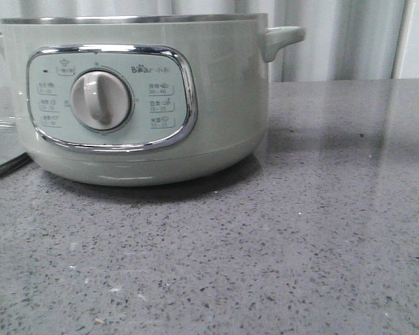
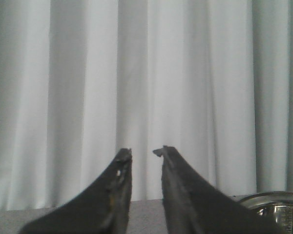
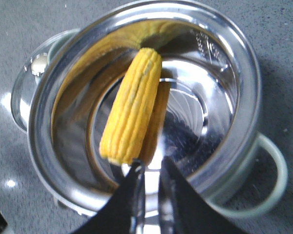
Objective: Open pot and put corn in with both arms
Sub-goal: 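Open the right gripper to drop the corn cob into the pot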
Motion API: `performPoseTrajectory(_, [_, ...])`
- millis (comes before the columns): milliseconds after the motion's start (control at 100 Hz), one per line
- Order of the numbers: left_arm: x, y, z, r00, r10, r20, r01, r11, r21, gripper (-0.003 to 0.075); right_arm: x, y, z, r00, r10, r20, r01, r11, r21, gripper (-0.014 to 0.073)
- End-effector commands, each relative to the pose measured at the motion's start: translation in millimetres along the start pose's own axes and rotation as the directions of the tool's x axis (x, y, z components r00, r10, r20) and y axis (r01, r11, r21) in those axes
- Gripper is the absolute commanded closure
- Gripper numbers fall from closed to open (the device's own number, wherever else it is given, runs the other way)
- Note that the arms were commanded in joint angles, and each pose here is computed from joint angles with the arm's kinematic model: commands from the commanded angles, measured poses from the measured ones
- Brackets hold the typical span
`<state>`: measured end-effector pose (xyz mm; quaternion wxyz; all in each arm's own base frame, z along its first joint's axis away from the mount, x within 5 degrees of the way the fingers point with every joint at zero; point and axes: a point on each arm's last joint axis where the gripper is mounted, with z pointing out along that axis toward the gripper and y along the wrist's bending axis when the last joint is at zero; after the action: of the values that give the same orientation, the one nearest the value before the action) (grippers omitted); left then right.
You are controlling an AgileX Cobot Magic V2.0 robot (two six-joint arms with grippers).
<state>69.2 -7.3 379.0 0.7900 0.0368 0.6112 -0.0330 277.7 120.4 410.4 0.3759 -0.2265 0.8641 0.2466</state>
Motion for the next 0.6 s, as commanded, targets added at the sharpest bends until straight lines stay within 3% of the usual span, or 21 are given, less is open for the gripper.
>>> performPoseTrajectory(0, [-16.0,0.4,-5.4,0.997,-0.013,0.082,0.013,1.0,0.0,0.0741,-7.5,12.2,-35.1,0.994,-0.07,0.089,0.067,0.997,0.031,0.0669])
performPoseTrajectory(170, [-19.9,0.2,-15.1,0.994,-0.013,0.112,0.013,1.0,0.002,0.0741,6.0,20.8,-61.8,0.984,-0.149,0.1,0.141,0.986,0.088,0.0669])
performPoseTrajectory(370, [-14.4,-1.5,-19.3,0.999,-0.012,0.046,0.011,1.0,0.02,0.0741,35.1,32.2,-90.9,0.969,-0.178,0.174,0.155,0.978,0.137,0.0669])
performPoseTrajectory(590, [-2.3,-2.7,-25.6,1.0,-0.024,0.004,0.024,0.999,0.03,0.0741,84.0,37.9,-122.8,0.91,-0.269,0.314,0.18,0.941,0.285,0.0669])
